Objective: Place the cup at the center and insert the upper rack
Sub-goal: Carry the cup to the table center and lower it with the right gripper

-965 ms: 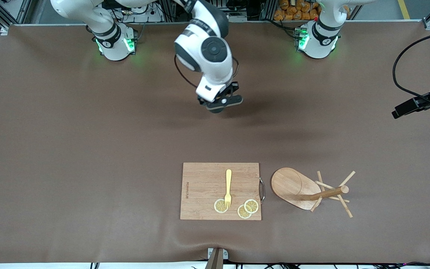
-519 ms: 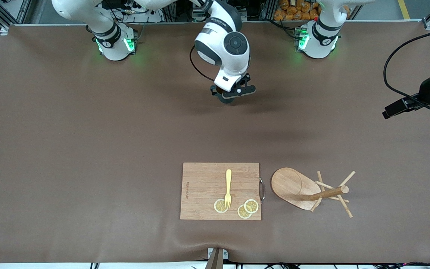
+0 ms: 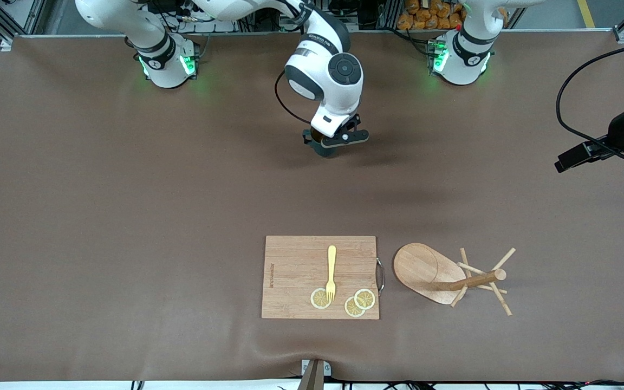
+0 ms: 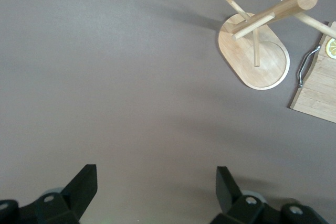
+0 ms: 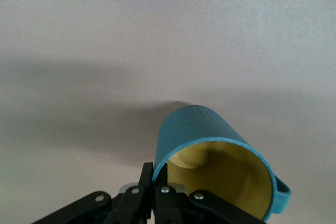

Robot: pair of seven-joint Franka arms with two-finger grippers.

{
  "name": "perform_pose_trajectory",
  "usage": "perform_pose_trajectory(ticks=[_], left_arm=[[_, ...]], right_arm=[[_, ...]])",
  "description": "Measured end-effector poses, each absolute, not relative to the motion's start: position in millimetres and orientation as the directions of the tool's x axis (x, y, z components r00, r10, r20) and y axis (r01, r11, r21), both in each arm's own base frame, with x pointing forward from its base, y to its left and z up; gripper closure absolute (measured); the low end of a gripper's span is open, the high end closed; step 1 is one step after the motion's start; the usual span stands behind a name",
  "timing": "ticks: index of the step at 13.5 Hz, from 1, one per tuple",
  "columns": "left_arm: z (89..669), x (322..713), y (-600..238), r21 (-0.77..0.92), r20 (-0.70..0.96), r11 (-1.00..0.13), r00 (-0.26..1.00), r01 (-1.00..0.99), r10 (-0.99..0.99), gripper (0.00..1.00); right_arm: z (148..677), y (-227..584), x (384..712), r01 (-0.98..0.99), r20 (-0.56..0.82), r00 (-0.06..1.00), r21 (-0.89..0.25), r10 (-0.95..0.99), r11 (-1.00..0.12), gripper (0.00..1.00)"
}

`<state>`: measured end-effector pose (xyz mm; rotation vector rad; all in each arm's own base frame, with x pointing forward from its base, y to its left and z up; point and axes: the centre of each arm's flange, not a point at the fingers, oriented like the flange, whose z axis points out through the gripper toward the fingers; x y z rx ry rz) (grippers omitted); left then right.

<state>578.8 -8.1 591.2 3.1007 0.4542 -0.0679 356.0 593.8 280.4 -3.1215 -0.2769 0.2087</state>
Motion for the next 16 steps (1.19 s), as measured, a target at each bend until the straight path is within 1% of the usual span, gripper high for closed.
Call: perform_pose_trajectory(ticks=[4,9,12,14,15,16], left_arm=[[591.2,578.8,-8.1,0.001,-0.044,-0.958,0.957,0.288,0.288,0.0],[591.2,578.7,-10.1,-0.001,-0.044,-0.945,0.944,0.328,0.327,0.0],[591.2,578.6,-18.3,-0.001,-0.044,-0.944,0.943,0.33,0.33,0.0],[591.1,578.4,-24.3,-0.001,-0.045,-0.94,0.939,0.342,0.342,0.0],[590.9,578.3,-27.7,-0.001,-0.045,-0.939,0.938,0.343,0.342,0.0],[590.9,578.1,-31.6,-0.001,-0.045,-0.941,0.94,0.339,0.339,0.0]], right_arm=[[267.5,591.0,357.6,0.179,-0.136,0.975,0.008,0.176,-0.984,0.96],[266.1,584.5,372.8,0.155,-0.116,0.981,-0.003,0.154,-0.988,0.96],[263.4,583.4,374.3,0.153,-0.116,0.982,-0.001,0.152,-0.988,0.96],[259.9,583.3,374.3,0.154,-0.117,0.981,0.002,0.153,-0.988,0.95],[258.4,583.2,374.2,0.154,-0.118,0.981,0.003,0.153,-0.988,0.91],[257.7,583.2,374.3,0.155,-0.117,0.981,0.004,0.153,-0.988,0.91]])
